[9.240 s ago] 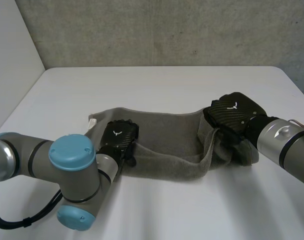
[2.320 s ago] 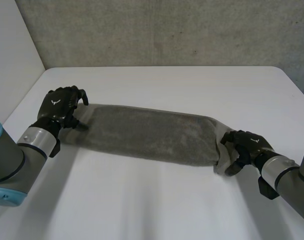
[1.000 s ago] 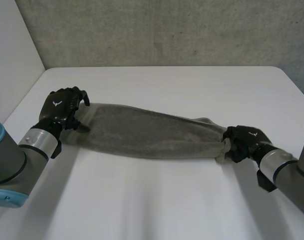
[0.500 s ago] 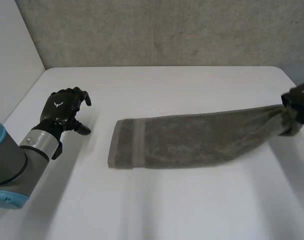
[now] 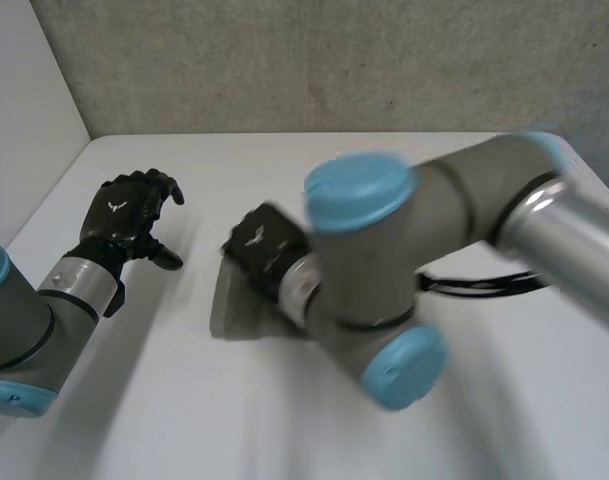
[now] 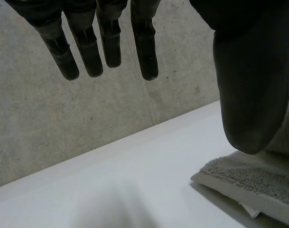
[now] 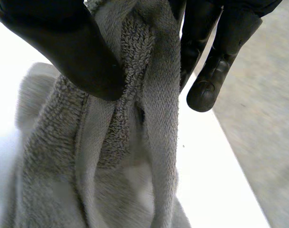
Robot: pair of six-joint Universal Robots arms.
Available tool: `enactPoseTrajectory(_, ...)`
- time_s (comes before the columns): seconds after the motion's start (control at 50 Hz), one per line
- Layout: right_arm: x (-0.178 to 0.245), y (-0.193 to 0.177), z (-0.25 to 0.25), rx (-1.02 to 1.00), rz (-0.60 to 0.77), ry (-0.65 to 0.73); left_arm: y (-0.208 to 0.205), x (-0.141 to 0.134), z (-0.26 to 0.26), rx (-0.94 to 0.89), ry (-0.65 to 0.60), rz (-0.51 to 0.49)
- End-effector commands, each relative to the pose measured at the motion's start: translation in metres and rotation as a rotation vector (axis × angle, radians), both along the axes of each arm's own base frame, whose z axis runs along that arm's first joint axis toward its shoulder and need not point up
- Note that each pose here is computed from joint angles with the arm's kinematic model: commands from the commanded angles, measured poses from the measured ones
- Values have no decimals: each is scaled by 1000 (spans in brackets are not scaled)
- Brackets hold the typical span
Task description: Fold the towel.
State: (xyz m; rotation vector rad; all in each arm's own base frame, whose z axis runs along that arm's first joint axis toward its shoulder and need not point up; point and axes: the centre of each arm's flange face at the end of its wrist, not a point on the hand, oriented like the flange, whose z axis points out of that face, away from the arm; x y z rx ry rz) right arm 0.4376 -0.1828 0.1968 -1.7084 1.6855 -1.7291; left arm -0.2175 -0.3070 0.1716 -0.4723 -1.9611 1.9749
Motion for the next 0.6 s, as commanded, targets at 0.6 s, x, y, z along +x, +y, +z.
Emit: enactPoseTrajectory(0.6, -117, -52, 7, 288, -330, -125, 76, -67, 2, 44, -19, -310)
